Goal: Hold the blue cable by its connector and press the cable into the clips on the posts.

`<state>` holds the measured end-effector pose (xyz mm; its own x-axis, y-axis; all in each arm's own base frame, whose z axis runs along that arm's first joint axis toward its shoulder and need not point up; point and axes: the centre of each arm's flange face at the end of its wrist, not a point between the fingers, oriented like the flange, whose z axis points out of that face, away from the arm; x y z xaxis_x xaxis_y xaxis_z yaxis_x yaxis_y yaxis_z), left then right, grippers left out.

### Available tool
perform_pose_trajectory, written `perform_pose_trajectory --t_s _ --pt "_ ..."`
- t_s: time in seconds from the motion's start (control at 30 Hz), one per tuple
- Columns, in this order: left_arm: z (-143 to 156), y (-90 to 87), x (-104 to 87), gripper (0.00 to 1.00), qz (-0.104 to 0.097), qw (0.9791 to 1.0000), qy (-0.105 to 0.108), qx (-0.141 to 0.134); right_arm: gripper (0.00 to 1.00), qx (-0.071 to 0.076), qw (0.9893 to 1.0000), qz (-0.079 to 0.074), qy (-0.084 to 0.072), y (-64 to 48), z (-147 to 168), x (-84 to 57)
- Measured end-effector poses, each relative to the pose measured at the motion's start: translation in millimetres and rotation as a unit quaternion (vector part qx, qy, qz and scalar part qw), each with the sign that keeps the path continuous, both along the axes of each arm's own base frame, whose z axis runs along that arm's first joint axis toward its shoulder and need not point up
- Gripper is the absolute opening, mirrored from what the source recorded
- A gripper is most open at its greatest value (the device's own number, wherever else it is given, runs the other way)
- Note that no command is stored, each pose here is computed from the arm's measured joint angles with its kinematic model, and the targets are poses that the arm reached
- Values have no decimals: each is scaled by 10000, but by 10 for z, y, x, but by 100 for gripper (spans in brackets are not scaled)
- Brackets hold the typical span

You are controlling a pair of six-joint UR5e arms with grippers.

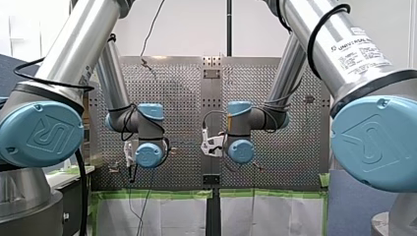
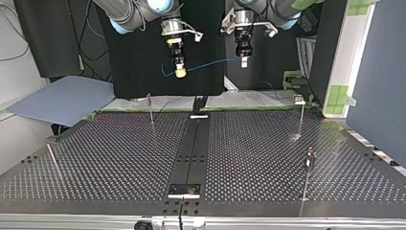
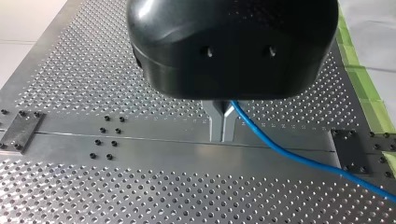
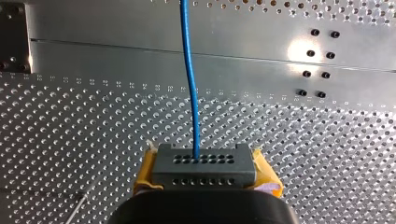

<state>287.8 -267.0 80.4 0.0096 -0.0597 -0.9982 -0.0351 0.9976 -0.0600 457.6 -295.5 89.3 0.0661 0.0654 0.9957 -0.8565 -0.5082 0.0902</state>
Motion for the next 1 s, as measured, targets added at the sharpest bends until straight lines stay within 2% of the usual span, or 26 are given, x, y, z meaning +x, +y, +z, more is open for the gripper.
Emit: perform_pose_trajectory --t_s 0.5,0.7,0.87,1.0 --pt "3 -6 2 0 -1 10000 -9 -6 0 11 10000 17 23 7 -12 14" --pt "4 -7 3 0 0 10000 -12 -8 0 184 9995 124 233 105 -249 64" --pt "4 -7 3 0 0 10000 -13 -8 0 365 9983 137 426 154 -525 30" --pt "5 -8 3 0 0 10000 -13 -8 0 448 9976 138 513 175 -651 8"
